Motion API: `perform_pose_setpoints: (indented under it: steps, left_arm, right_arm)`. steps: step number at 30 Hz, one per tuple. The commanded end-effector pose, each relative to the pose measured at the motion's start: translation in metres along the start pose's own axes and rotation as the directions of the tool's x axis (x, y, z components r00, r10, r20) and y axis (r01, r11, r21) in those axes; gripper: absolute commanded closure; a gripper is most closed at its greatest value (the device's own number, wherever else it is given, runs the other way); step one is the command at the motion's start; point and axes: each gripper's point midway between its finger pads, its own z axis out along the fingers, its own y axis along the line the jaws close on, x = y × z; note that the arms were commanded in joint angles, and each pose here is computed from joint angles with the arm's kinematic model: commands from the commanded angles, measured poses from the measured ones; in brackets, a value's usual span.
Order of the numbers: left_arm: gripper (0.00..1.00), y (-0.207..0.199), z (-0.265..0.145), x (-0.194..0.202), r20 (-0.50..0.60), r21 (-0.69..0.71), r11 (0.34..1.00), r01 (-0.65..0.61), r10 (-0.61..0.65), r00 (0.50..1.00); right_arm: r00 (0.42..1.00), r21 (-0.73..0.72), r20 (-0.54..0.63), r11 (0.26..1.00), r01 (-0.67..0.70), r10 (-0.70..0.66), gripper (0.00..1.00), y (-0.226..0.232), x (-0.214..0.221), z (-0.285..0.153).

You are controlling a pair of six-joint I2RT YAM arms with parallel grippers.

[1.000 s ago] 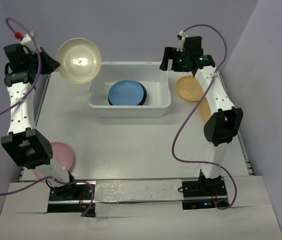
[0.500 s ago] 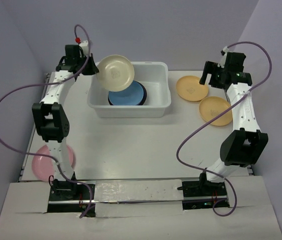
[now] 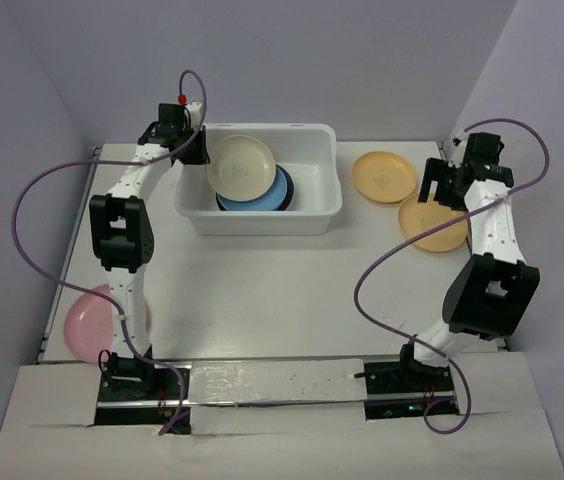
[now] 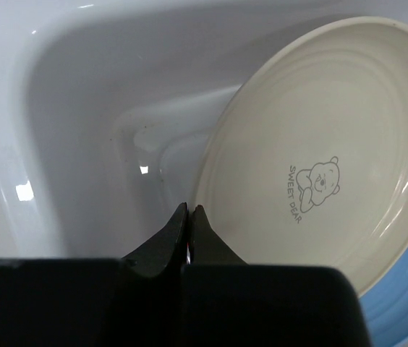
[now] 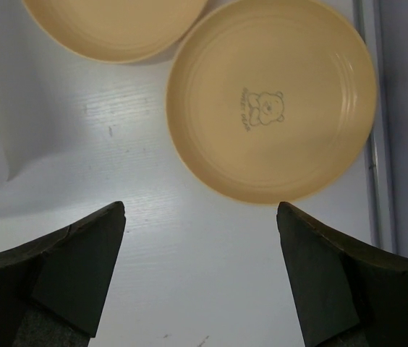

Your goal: Place the plates into the plastic bin on the countertop

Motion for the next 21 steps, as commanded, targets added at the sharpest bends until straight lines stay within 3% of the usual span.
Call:
perform_pose_setpoints:
  steps: [1,5,8,9,10,15,21]
  left_arm:
    - [1.0,-0.025,-0.02,-0.011,0.02,0.083,0.996,-0.043,0.042,0.999]
    - [0.95,-0.033,-0.023,0.002,-0.016,0.108,0.993,-0.055,0.057,0.998]
    - [0.75,-0.035,-0.026,0.004,-0.02,0.109,0.992,-0.057,0.059,0.998]
    - [0.75,-0.035,-0.026,0.005,-0.025,0.109,0.993,-0.054,0.057,0.998]
    - [0.65,-0.036,-0.028,0.005,-0.029,0.109,0.992,-0.055,0.059,0.998]
    - [0.42,-0.038,-0.04,0.002,-0.028,0.098,0.994,-0.052,0.055,0.998]
    - [0.4,-0.045,-0.063,-0.007,-0.009,0.099,0.994,-0.042,0.043,0.999]
  right_arm:
    - [0.994,0.061,-0.094,0.997,-0.044,0.05,0.11,-0.029,0.036,0.002]
    - [0.988,0.087,-0.139,0.994,-0.06,0.071,0.16,-0.035,0.061,0.006]
    - [0.982,0.097,-0.175,0.994,-0.057,0.074,0.21,-0.038,0.077,0.011]
    - [0.981,0.099,-0.177,0.993,-0.059,0.075,0.22,-0.038,0.077,0.012]
    - [0.976,0.105,-0.203,0.993,-0.062,0.082,0.24,-0.041,0.086,0.017]
    - [0.963,0.147,-0.234,0.984,-0.099,0.132,0.27,-0.051,0.099,0.036]
    - [0.947,0.313,-0.146,0.922,-0.23,0.286,0.31,-0.075,0.085,0.058]
